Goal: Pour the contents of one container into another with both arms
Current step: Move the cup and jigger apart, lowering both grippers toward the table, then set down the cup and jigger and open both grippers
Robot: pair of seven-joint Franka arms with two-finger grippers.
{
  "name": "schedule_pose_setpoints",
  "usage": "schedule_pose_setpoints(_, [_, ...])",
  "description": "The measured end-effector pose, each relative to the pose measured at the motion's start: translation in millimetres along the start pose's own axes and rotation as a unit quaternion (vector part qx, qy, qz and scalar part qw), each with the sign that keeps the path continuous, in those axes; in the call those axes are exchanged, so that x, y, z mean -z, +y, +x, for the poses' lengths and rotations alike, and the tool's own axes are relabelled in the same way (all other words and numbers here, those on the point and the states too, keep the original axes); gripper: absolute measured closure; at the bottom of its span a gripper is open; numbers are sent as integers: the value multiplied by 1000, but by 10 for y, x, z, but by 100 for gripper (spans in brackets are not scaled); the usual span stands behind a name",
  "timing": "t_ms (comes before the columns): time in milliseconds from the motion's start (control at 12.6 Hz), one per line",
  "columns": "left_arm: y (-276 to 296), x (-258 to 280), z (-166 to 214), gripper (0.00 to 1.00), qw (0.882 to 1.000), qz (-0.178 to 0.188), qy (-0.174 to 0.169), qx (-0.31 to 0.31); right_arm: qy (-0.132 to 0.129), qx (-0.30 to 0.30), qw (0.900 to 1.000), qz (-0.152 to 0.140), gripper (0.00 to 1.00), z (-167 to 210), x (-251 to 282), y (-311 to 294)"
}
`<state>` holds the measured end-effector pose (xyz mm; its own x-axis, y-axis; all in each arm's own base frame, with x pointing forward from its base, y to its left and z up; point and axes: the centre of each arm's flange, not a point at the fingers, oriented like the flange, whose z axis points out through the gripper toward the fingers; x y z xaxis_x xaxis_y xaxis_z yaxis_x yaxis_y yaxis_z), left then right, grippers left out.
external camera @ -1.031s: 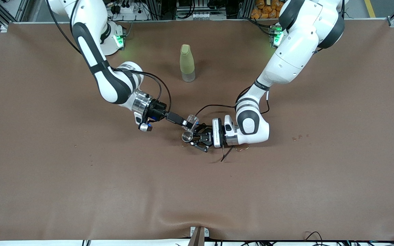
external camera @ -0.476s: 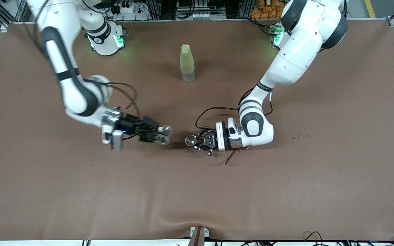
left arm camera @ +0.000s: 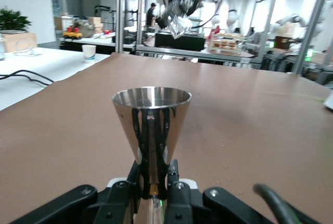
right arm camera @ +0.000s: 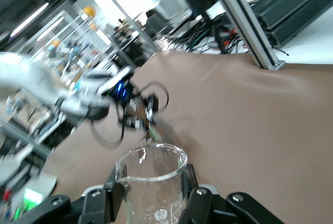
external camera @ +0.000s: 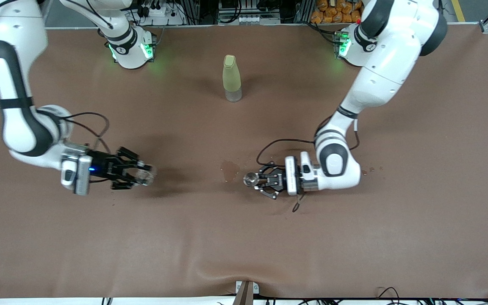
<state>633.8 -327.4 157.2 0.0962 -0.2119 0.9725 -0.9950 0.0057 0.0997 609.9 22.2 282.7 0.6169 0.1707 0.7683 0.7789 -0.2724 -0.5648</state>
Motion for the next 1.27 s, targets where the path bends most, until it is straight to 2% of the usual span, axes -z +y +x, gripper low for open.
schedule_pose_setpoints(79, [-33,188,-24,78,1000,-14,3,-3,-2,38,999,24,50,-172,311,112])
schedule_pose_setpoints(159, [-59,370,-50,78,1000,-26,8,-5,2,78,996,36,50,-341,601,227])
schedule_pose_setpoints(397, [-125,952,-107,78,998,-59,7,-11,-13,181,983,34,50,-801,1208,513])
schedule_pose_setpoints(555, [-167,1412,-152,78,997,-73,0,-11,-9,221,974,47,50,-1123,1371,622])
schedule_pose_setpoints(952, [-171,2689,-457,78,997,-73,-9,1,17,258,964,66,50,-2059,1751,786])
schedule_pose_setpoints(1269, [-53,3621,-744,78,999,-45,-21,18,26,269,960,68,50,-2361,1758,915])
